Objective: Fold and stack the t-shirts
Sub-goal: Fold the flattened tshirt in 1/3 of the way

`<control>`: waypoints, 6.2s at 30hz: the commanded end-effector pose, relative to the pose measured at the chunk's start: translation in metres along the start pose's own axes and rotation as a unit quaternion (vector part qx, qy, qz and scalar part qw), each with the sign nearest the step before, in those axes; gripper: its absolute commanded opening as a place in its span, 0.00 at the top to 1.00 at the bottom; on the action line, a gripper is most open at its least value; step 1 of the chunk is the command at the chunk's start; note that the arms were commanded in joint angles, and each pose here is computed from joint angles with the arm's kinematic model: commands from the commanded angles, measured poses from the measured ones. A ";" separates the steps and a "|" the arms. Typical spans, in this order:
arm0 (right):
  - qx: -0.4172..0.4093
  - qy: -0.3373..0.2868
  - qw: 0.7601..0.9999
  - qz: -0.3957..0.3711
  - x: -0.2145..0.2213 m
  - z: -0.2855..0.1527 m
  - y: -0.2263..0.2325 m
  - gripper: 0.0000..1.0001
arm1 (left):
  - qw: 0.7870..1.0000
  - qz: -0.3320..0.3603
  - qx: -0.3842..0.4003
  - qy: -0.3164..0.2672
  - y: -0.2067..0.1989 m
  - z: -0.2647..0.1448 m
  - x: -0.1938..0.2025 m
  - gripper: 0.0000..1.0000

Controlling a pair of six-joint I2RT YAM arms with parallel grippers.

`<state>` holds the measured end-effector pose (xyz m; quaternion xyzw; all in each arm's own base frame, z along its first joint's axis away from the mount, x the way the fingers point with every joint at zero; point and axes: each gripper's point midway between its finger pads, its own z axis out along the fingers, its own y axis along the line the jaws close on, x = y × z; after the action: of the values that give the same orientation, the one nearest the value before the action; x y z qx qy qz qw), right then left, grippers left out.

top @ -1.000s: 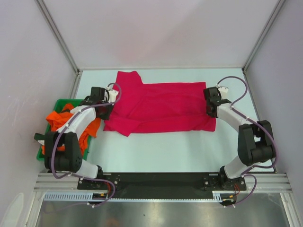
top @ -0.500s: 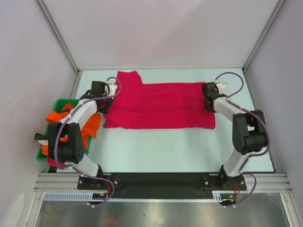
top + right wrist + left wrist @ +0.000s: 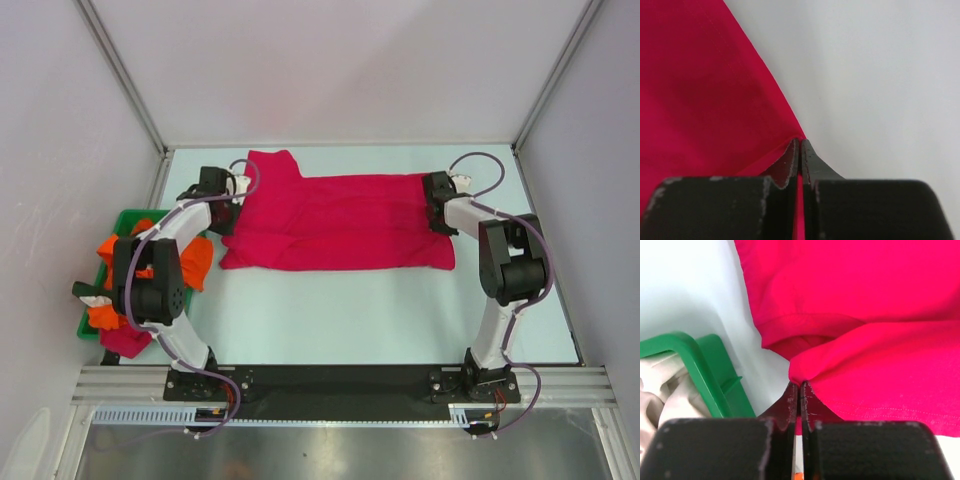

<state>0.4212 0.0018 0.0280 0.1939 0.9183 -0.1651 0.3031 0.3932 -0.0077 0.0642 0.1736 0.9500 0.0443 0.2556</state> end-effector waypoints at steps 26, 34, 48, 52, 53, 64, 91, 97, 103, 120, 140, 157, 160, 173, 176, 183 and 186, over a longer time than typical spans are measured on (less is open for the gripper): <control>-0.150 -0.067 0.984 -0.069 0.032 -0.144 0.100 0.04 | 0.982 0.004 0.172 -0.078 -0.086 -0.081 -0.005 0.34; -0.188 -0.080 0.974 -0.097 0.047 -0.173 0.125 0.06 | 0.982 -0.031 0.183 -0.042 -0.097 -0.063 0.007 0.36; -0.216 -0.072 0.963 -0.143 0.070 -0.159 0.181 0.50 | 0.985 -0.046 0.163 -0.040 -0.092 -0.061 0.013 0.39; -0.221 -0.052 0.966 -0.126 0.074 -0.145 0.192 0.54 | 0.986 -0.048 0.159 -0.028 -0.092 -0.054 0.018 0.41; -0.221 -0.045 0.966 -0.126 0.076 -0.142 0.194 0.54 | 0.986 -0.047 0.160 -0.028 -0.092 -0.055 0.018 0.41; -0.165 -0.042 0.983 -0.067 0.048 -0.119 0.137 0.46 | 0.986 -0.039 0.163 -0.028 -0.095 -0.052 0.014 0.41; -0.043 0.109 0.992 -0.043 0.097 -0.063 0.039 0.44 | 0.974 -0.022 0.188 0.125 -0.111 -0.013 0.068 0.46; -0.027 0.125 0.991 -0.037 0.111 -0.073 0.012 0.44 | 0.971 -0.020 0.197 0.134 -0.116 -0.019 0.081 0.46; -0.018 0.137 0.990 -0.035 0.125 -0.081 -0.007 0.43 | 0.969 -0.016 0.205 0.134 -0.122 -0.027 0.089 0.46; -0.050 -0.005 0.999 0.000 0.019 -0.096 0.035 0.33 | 0.985 -0.028 0.170 0.029 -0.100 -0.035 0.006 0.43; -0.177 -0.032 0.981 -0.075 0.053 -0.157 0.115 0.37 | 0.986 -0.048 0.160 -0.018 -0.084 -0.046 -0.025 0.43; -0.189 -0.063 0.976 -0.091 0.047 -0.171 0.121 0.35 | 0.994 -0.100 0.028 -0.027 -0.030 -0.040 -0.011 0.39; -0.188 -0.063 0.976 -0.094 0.047 -0.170 0.121 0.35 | 0.989 -0.144 0.004 0.008 -0.016 -0.020 -0.003 0.42; -0.178 -0.067 0.976 -0.109 0.050 -0.164 0.114 0.35 | 0.986 -0.152 0.039 0.055 -0.031 0.013 0.006 0.44; -0.176 -0.066 0.976 -0.108 0.051 -0.163 0.113 0.35 | 0.986 -0.149 0.038 0.061 -0.030 0.017 0.007 0.46; -0.176 -0.059 0.977 -0.106 0.057 -0.161 0.112 0.36 | 0.987 -0.151 0.041 0.044 -0.030 0.009 0.001 0.69; -0.179 -0.053 0.977 -0.104 0.063 -0.160 0.112 0.36 | 0.987 -0.152 0.043 0.032 -0.030 0.002 -0.002 0.75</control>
<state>0.3461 0.1813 0.0782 0.0176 0.9377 -0.0509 0.3431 0.3736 -0.0321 0.0297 0.0374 0.9837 -0.0211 0.1745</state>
